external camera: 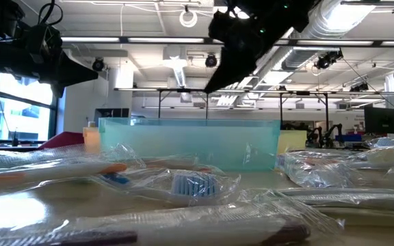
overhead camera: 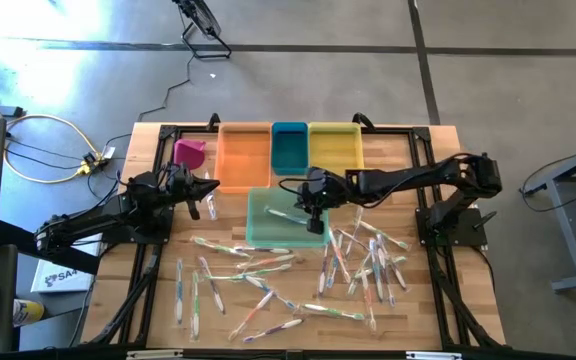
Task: Pick & Place Toothbrushes
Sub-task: Put the purple toothbrush into the yellow bin
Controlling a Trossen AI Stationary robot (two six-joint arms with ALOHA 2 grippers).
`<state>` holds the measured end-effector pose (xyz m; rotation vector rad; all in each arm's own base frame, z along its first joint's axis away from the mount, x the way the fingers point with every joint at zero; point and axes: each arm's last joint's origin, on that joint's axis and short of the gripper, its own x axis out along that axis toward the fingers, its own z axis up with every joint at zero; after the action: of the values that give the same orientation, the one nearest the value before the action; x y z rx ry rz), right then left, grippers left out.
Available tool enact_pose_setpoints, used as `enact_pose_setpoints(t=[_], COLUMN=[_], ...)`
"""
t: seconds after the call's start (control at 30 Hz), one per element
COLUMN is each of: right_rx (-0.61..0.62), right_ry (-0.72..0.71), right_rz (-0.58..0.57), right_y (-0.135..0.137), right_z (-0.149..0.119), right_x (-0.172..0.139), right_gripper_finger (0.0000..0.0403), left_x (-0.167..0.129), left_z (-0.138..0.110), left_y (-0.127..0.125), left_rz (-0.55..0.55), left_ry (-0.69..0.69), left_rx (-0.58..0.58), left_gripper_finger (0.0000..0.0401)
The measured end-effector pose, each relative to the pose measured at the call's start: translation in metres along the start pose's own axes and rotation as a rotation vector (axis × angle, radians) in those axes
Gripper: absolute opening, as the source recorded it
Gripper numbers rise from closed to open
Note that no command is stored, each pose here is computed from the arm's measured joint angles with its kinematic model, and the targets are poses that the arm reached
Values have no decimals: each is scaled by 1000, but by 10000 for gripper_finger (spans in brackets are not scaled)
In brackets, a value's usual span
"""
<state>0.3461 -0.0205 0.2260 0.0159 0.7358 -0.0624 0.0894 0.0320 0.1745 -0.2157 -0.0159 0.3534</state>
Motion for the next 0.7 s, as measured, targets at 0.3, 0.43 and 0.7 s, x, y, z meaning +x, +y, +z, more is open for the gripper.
enact_pose_setpoints(t=[0.3,0.43,0.7], right_rx=[137,187,179], right_ry=[-117,-168,-254], right_rz=[-45,-83,-26], right_y=[0,4,23], right_z=[-29,-34,-36], right_x=[-21,-41,-78], right_gripper_finger=[3,2,2], left_x=[0,0,0], left_z=[0,0,0], left_y=[0,0,0], left_rz=[-1,-1,-2], left_ry=[-4,-3,-2], left_rx=[0,0,0], left_gripper_finger=[0,0,0])
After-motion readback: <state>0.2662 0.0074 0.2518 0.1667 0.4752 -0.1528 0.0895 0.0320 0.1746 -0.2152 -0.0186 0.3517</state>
